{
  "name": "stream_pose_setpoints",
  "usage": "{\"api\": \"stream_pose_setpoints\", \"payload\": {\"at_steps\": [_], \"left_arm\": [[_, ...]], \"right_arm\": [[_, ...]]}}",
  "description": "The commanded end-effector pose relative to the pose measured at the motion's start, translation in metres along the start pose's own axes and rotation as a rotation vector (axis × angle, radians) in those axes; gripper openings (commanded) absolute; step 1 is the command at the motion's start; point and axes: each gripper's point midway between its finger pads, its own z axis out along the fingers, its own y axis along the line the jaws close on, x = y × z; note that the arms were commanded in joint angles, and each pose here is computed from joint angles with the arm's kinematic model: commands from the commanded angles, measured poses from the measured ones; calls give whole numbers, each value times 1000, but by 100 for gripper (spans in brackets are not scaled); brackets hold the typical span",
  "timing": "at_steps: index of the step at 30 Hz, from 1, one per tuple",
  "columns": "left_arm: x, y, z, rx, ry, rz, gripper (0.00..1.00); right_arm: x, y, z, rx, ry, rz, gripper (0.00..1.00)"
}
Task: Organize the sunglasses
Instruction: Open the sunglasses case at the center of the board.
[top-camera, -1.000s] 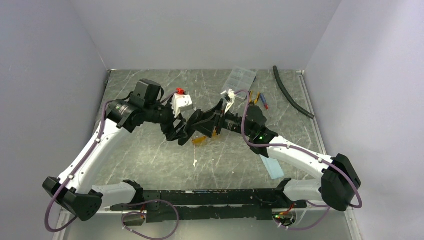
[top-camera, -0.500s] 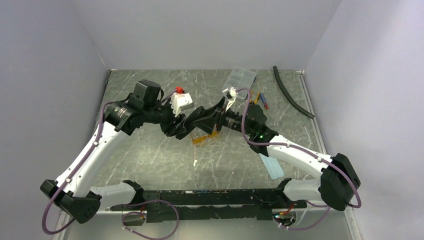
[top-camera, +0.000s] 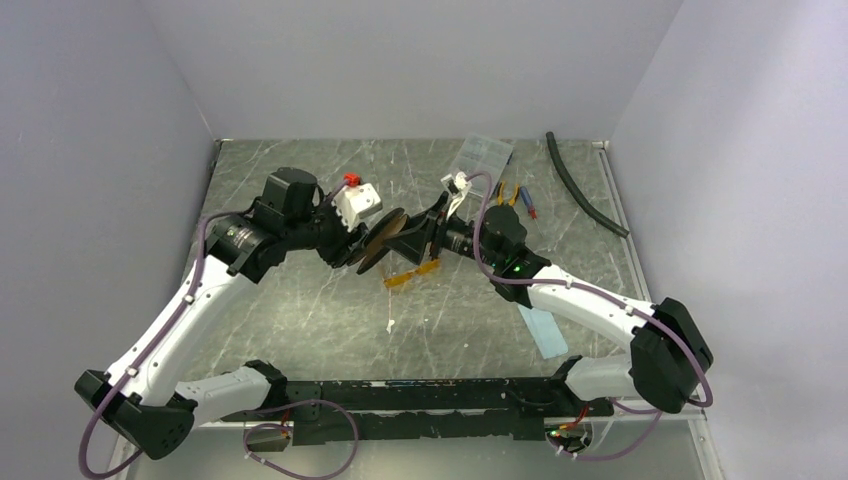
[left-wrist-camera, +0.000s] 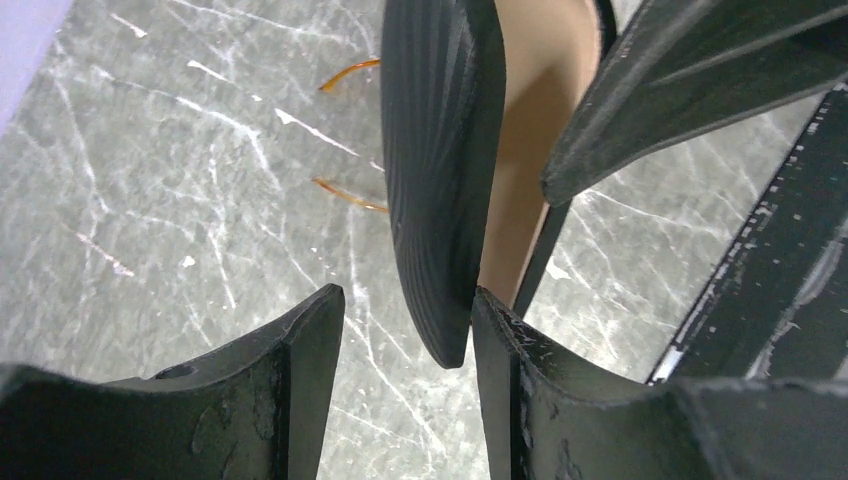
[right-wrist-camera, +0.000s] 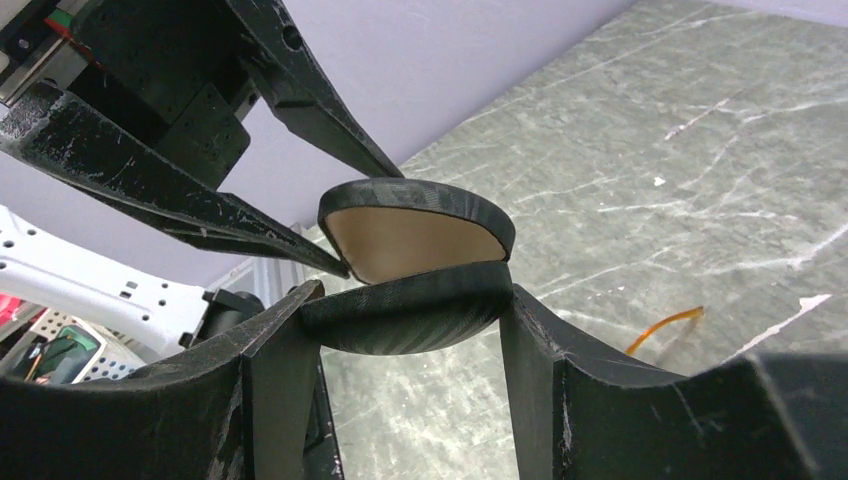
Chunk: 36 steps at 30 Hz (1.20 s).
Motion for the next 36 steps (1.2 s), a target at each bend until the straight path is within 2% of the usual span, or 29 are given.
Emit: {"api": "stream_pose_setpoints", "payload": {"at_steps": [1, 6, 15, 22, 28, 33, 36], "left_arm": [[-24, 62, -4, -301, -76, 38, 54], [-25, 71, -6, -339, -59, 36, 55], [-11, 53, 8, -225, 0, 13, 61], [-16, -6, -5, 82, -61, -15, 60], [-16, -31, -9, 219, -54, -61, 33], [-17, -39, -15, 261, -44, -69, 4], [-20, -32, -20, 213, -52, -58, 3]], "right_arm": [[-20, 66, -4, -258, -5, -7, 0], [-17, 66, -5, -264, 3, -1, 0], [-20, 68, -8, -267, -11, -6, 0], [-21, 63, -12, -232, -32, -41, 0], [-23, 64, -13, -246, -50, -78, 0], [-20, 55, -11, -212, -42, -91, 0], [-16, 38, -9, -139, -28, -95, 0]]}}
